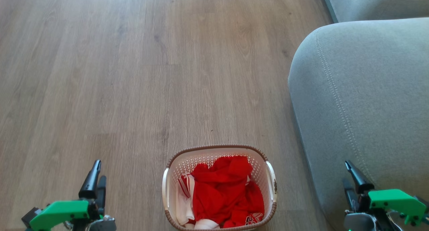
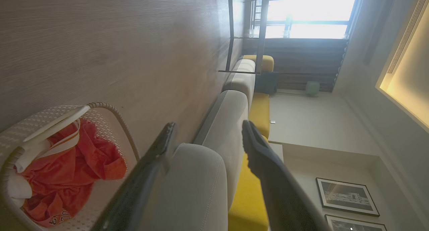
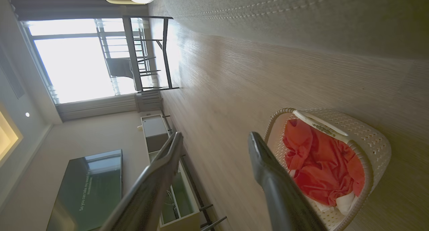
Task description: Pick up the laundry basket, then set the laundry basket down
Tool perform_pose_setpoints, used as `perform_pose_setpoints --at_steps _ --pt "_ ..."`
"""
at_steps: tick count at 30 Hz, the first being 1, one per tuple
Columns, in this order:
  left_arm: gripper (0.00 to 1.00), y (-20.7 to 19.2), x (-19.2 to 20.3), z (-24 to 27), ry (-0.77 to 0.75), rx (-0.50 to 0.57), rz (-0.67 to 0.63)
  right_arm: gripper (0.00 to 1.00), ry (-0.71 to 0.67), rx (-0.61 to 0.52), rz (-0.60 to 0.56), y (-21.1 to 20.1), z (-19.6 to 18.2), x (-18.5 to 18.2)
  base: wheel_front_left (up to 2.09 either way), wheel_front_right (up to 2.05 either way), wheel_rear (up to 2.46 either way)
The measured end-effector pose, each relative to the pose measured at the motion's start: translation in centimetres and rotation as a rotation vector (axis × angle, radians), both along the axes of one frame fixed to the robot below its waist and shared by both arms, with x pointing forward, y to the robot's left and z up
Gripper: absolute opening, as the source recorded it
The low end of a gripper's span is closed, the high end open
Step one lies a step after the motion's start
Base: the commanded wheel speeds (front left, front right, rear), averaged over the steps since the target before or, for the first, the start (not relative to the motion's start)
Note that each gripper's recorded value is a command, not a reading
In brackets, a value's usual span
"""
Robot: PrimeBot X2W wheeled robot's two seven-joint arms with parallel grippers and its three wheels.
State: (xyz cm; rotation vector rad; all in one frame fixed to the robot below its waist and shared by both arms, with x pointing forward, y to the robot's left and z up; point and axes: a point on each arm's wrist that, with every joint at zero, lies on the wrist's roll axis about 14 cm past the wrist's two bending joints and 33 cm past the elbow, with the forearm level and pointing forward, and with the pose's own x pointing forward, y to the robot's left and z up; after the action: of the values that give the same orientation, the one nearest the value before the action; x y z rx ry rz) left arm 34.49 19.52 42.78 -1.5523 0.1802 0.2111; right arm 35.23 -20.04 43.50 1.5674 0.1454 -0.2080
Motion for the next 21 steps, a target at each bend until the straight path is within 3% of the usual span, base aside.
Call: perform_pose_setpoints --at_steps 21 --pt "1.00 1.9 1.1 3.2 -0.080 0.242 0.030 1.00 -0.069 -0.236 0.041 0.5 2.6 1.9 0.00 0.00 0.00"
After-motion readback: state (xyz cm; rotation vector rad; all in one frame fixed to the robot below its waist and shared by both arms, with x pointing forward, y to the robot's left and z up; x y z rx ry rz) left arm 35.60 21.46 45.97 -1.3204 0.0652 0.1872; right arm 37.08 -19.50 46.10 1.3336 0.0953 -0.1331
